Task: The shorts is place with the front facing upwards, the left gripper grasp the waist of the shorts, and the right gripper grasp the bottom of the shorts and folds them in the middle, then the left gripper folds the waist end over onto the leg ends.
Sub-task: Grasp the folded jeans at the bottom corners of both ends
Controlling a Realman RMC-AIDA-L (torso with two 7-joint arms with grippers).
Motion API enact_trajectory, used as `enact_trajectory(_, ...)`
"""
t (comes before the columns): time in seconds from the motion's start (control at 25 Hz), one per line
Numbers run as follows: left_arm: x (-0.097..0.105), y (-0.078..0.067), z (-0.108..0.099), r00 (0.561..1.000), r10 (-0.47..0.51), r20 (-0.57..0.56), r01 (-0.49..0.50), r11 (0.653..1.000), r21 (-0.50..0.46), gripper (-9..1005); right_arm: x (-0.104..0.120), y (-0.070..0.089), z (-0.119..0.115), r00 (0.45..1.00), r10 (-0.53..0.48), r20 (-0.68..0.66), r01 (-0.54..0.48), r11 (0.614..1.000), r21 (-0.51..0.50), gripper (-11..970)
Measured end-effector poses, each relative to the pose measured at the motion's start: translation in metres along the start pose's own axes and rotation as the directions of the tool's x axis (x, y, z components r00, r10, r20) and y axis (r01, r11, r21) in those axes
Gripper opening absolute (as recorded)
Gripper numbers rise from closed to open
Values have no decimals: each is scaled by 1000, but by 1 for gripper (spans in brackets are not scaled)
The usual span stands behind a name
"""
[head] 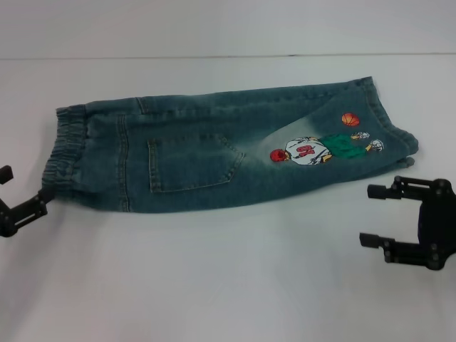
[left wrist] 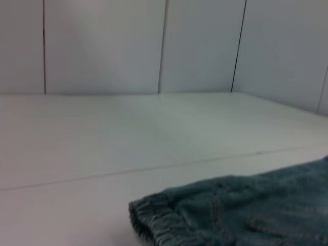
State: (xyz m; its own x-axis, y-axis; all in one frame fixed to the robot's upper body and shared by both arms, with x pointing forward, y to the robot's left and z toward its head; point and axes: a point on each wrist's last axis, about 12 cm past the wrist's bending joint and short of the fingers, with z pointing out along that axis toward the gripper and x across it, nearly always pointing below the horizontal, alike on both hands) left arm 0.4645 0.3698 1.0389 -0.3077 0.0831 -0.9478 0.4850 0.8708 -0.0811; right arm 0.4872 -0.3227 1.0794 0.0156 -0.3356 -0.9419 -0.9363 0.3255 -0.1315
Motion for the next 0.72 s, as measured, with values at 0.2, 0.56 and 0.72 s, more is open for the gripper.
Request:
enact_trajectory(0.2,7,1,10,997,54,-50,-55,998,-15,888,2,2,-6,1000,13,-1,-13,1000,3,725)
enact_trajectory(0.56,11,-2,34,983,106,-152,-104,994,22,870,2,0,-5,1000,21,-20,-21,1000,-6,725)
enact_trajectory(0.72,10,-5,44,978,123,-171,-118,992,38,837,3,-2,-5,999,37,-34,-37,999,5,726)
